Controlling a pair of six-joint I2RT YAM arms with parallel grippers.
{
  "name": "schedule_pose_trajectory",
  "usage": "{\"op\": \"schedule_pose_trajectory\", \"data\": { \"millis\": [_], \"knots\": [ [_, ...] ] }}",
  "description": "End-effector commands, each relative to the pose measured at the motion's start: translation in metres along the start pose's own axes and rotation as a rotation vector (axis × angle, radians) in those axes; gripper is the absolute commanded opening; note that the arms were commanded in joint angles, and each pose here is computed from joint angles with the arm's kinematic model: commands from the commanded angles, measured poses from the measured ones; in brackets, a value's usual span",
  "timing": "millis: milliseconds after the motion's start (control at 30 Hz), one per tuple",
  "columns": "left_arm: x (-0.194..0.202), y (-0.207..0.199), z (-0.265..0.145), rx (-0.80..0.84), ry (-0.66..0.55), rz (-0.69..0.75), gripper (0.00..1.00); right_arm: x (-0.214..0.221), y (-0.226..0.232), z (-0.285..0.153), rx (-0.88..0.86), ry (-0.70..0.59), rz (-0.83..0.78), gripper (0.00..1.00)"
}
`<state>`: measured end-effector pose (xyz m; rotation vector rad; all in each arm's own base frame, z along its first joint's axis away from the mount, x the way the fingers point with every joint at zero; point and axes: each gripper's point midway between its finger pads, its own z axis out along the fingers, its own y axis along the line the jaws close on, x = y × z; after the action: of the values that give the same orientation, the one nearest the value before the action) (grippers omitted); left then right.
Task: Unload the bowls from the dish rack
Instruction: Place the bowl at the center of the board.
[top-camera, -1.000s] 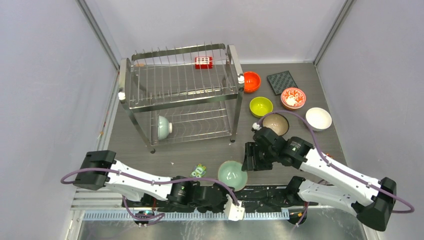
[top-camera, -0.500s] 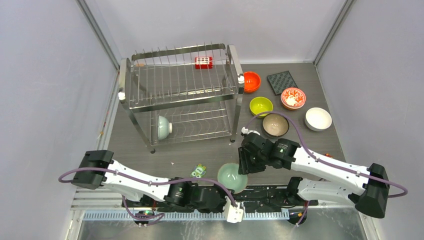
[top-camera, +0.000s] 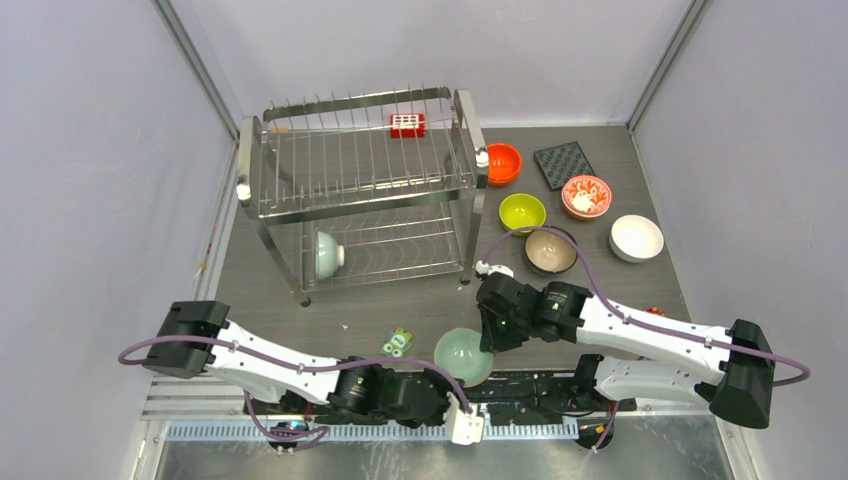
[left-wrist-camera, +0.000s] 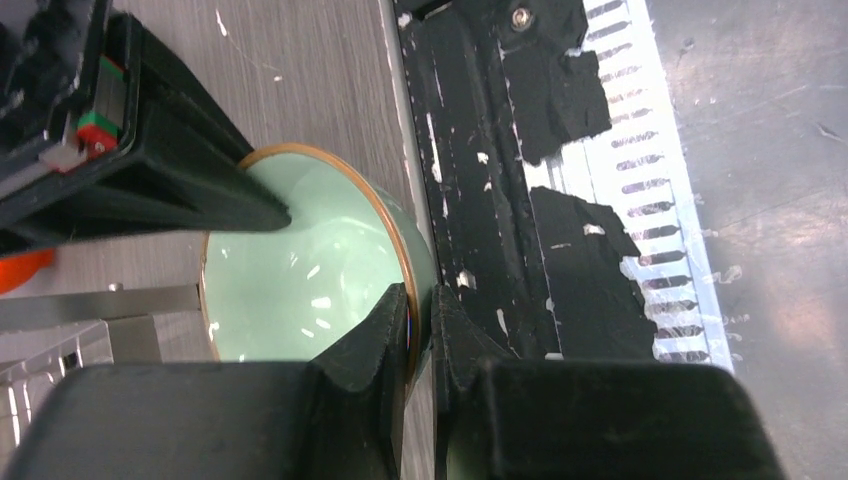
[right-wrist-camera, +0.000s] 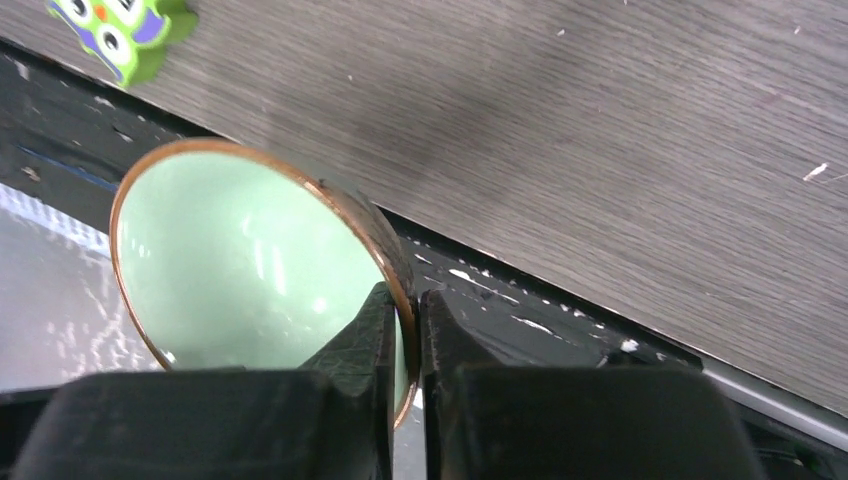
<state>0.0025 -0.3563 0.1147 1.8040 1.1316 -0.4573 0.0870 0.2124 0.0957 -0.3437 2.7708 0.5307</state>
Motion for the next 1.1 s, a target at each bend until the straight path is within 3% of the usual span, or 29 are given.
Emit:
{"op": "schedule_pose_trajectory", "data": {
  "millis": [0, 67, 133, 300, 467, 500, 533, 733, 1067],
  "knots": [
    [-0.035, 0.018, -0.004, -0.078, -0.120, -0.061, 0.00, -0.015, 0.011, 0.000, -0.015, -0.070, 0.001, 0.03],
    [-0.036, 0.020, -0.005, -0.091, -0.125, -0.083, 0.01, -0.015, 0.012, -0.001, -0.008, -0.074, -0.005, 0.01],
    [-0.038, 0.023, -0.006, -0.106, -0.131, -0.103, 0.09, -0.016, 0.013, -0.004, -0.004, -0.088, -0.010, 0.01],
    [-0.040, 0.032, -0.012, -0.153, -0.138, -0.151, 0.51, -0.023, 0.015, -0.015, 0.013, -0.133, -0.010, 0.01],
    [-0.046, 0.057, -0.027, -0.265, -0.148, -0.253, 0.72, -0.040, -0.003, -0.030, 0.093, -0.245, 0.053, 0.01],
    [-0.044, 0.062, -0.031, -0.290, -0.134, -0.282, 0.90, -0.044, -0.009, -0.033, 0.117, -0.280, 0.077, 0.01],
    [-0.043, 0.067, -0.035, -0.320, -0.117, -0.313, 0.98, -0.049, -0.017, -0.037, 0.146, -0.325, 0.106, 0.01],
    [-0.018, 0.097, -0.062, -0.561, -0.004, -0.570, 1.00, -0.069, -0.064, -0.048, 0.309, -0.514, 0.251, 0.01],
    [0.037, 0.117, -0.110, -0.935, 0.009, -0.983, 1.00, -0.069, -0.101, -0.024, 0.351, -0.548, 0.431, 0.01]
  ]
}}
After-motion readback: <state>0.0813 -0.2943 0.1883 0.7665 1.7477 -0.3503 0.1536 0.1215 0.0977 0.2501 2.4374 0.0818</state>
